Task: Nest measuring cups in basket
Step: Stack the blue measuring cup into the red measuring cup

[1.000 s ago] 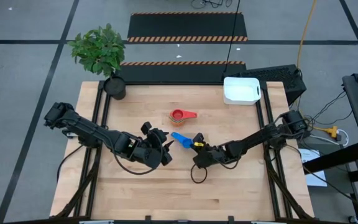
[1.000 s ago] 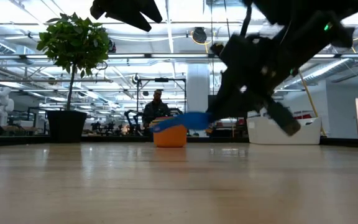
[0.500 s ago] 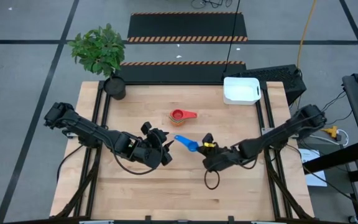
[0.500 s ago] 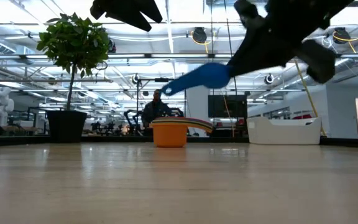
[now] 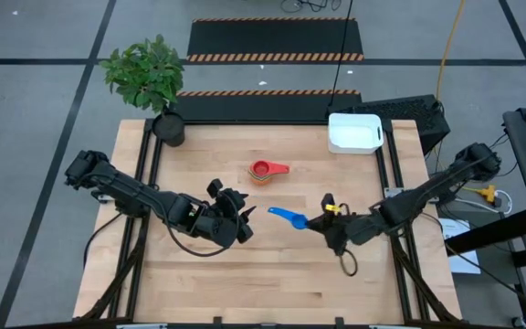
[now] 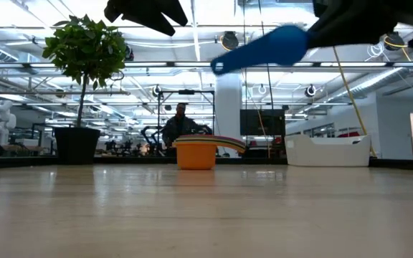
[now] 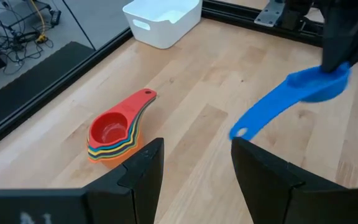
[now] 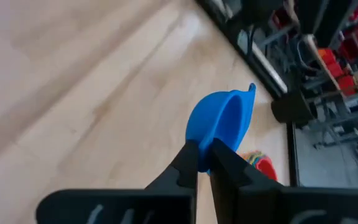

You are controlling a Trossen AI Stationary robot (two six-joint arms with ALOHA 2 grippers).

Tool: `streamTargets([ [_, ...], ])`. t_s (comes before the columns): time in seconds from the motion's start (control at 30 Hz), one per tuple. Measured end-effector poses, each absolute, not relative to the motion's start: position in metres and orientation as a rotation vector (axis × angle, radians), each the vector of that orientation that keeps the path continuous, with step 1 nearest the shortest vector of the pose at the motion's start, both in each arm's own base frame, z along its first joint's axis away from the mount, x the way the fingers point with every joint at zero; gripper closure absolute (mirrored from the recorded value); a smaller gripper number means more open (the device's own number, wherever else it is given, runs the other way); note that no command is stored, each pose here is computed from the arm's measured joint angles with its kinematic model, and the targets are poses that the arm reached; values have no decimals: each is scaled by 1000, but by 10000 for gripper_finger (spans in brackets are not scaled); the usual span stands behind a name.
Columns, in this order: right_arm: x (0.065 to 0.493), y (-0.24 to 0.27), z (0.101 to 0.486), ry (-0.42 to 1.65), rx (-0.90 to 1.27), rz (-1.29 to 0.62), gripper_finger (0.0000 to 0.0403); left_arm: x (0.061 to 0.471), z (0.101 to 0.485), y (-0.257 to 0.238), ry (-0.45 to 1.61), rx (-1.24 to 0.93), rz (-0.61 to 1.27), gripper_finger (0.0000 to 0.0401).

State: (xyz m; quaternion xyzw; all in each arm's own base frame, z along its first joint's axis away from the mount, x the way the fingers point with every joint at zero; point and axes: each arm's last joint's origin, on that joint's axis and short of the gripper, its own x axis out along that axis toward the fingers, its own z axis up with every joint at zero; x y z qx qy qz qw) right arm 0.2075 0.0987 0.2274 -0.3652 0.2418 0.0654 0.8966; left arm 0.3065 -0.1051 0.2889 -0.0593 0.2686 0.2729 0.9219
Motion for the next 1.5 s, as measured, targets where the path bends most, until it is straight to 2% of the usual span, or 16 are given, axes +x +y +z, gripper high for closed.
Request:
streamTargets([
  [0.37, 191, 101, 241, 47, -700, 233, 399, 307, 289, -105, 548, -125, 559, 210],
  [0.53, 189, 103, 246, -92, -678, 265, 396, 307, 289, -105, 546, -126, 559, 210],
  [0.83, 187, 106, 256, -243, -619, 353, 394, 308, 290, -106, 537, -132, 556, 210],
  [1.1, 184, 107, 268, -374, -525, 409, 393, 315, 300, -111, 445, -119, 499, 210],
  [1.5, 186, 111, 281, -599, -346, 424, 392, 344, 303, -144, 243, 123, 309, 210],
])
